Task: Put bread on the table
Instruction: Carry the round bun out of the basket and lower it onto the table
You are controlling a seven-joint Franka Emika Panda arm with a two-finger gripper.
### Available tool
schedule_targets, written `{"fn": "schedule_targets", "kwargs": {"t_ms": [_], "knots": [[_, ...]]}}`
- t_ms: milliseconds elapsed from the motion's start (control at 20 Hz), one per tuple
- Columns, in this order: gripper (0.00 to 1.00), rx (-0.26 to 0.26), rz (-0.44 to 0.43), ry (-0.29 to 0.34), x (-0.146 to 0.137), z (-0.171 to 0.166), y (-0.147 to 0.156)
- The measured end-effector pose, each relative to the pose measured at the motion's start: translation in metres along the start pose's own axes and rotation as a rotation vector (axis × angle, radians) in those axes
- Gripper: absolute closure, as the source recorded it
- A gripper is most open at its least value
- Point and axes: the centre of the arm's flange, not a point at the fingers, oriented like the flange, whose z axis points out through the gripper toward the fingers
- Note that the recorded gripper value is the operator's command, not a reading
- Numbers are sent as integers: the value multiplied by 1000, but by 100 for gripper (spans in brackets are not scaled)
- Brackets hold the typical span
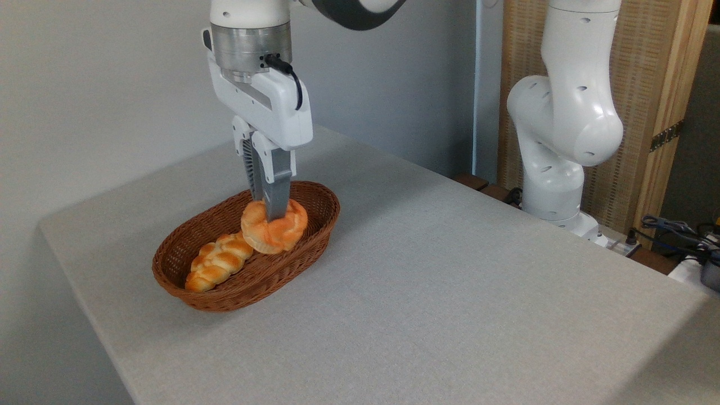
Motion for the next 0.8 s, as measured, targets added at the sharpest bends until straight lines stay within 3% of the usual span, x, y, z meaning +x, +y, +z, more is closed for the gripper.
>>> {"fn": "schedule_targets", "kwargs": {"t_ms": [100,150,250,350,400,550,800], "knots": [[68,25,13,-58,-4,11,-5],[63,35,14,-89,-6,20,-10],[44,50,7,-148,-13,38,-24],[32,60,-10,-189,-21,55,-40],[18,63,-16,-196,-23,61,-45],[0,87,-13,-189,-19,75,-53],[0,102,-10,-194,-12,103,-60]]}}
